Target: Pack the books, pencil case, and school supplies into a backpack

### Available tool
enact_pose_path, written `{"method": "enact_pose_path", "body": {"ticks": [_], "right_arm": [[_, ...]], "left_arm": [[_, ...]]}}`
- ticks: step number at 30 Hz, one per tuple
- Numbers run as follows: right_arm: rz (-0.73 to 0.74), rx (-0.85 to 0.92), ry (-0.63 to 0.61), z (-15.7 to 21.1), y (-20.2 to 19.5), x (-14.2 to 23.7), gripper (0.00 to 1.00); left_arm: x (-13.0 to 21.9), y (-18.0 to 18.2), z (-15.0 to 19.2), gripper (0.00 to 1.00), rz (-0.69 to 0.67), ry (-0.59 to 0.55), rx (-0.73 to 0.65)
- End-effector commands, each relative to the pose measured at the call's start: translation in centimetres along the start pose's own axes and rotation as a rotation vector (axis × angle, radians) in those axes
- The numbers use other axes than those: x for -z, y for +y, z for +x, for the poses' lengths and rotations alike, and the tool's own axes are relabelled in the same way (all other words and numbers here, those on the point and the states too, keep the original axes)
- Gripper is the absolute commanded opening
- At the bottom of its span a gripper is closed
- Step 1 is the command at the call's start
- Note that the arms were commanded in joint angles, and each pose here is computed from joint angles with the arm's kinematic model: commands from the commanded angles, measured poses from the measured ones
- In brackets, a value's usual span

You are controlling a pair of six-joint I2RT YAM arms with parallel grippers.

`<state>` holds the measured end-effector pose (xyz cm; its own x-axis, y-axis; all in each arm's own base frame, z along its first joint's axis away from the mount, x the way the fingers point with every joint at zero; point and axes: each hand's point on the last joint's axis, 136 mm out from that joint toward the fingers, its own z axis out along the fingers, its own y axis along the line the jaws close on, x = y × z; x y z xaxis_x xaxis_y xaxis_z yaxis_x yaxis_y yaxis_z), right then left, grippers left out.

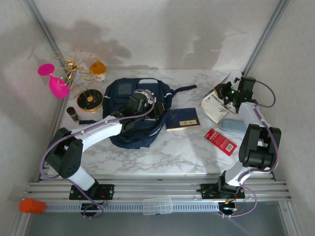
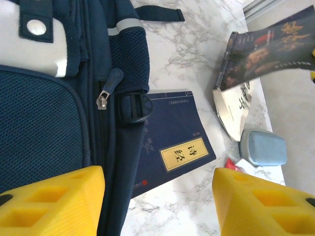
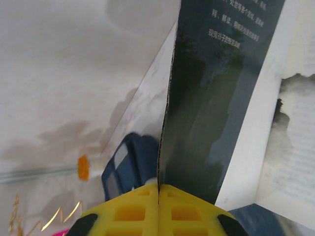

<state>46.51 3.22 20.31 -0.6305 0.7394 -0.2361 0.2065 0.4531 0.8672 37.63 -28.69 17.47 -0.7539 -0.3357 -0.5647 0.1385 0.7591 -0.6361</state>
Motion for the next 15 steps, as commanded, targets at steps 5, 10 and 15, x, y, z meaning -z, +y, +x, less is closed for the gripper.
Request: {"method": "enact_pose_path", "body": {"ticks": [5,10,15], "right_arm": [[0.019,0.018,0.169,5.3,-2.3,1.7,0.0],[0.111,0.023,0.271,8.3,-6.4,1.5,0.0],[0.402,0.113,0.147,5.9,-11.2,3.6,0.11]], "left_arm": [[1.7,-0.4,-1.1,0.59,0.037,-0.058,0.052],[1.9,-0.3,-1.0,0.59,0.043,-0.062,0.065],[1.2,-0.4,-0.5,0.59,0.061,-0.041,0.07]]}}
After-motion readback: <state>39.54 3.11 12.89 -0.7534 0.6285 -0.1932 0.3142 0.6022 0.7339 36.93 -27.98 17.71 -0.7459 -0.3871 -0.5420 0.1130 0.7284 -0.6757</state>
